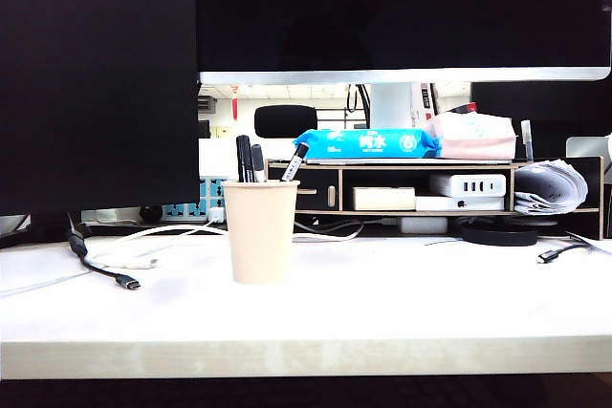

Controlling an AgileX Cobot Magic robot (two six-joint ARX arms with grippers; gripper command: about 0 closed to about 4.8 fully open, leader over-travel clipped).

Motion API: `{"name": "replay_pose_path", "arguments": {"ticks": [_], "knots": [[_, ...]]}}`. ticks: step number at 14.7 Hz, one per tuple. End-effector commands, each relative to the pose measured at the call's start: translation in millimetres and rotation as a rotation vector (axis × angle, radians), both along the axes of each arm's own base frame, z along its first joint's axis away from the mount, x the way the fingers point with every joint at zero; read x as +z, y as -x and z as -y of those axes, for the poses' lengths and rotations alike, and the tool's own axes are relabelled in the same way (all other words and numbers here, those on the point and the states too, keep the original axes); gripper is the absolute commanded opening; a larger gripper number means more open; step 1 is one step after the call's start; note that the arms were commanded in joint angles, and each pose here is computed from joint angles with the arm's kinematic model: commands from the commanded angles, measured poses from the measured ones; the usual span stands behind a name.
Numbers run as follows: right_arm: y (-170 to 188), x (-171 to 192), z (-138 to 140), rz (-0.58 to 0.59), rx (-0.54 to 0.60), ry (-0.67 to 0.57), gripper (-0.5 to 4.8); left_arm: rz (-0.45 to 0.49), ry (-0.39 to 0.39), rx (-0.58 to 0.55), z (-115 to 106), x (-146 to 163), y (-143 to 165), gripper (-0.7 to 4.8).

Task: Pick up the marker and insert it into the paper cup.

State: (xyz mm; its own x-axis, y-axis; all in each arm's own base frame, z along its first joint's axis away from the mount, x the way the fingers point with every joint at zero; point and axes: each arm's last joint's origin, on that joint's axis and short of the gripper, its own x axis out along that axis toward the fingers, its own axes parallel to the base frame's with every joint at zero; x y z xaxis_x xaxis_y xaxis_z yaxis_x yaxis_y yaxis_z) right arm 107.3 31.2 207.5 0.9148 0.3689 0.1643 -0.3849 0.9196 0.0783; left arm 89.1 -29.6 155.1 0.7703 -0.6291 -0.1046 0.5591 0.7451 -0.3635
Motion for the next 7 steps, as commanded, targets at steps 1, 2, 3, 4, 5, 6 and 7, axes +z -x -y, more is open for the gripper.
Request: {"name": "replay_pose_path", "arguments": {"ticks": [1,2,3,4,5,6,7], "knots": [[3.4,-9.3,4.5,0.018,0.003,-0.016,-0.01,-0.013,-0.003,-0.002,-0.1,-1.5,0.1,-0.05],[5.1,-13.0,6.7,0.019,0.008,-0.037,-0.02,-0.013,-0.003,-0.002,-0.1,-1.5,0.1,-0.05],[6.5,-15.1,8.3,0.021,0.014,-0.044,-0.01,-0.013,-0.003,-0.002,-0.1,-1.5,0.1,-0.05],[7.6,-16.2,9.7,0.018,0.017,-0.041,-0.02,-0.013,-0.003,-0.002,-0.1,-1.5,0.1,-0.05],[8.0,-17.1,10.0,0.009,0.017,-0.039,-0.02,-0.013,-0.003,-0.002,-0.1,-1.6,0.1,-0.05],[8.4,-18.2,10.0,0.008,0.017,-0.039,-0.02,-0.013,-0.003,-0.002,-0.1,-1.5,0.1,-0.05],[8.9,-20.0,10.3,0.012,0.016,-0.039,-0.01,-0.013,-0.003,-0.002,-0.1,-1.5,0.1,-0.05]]}}
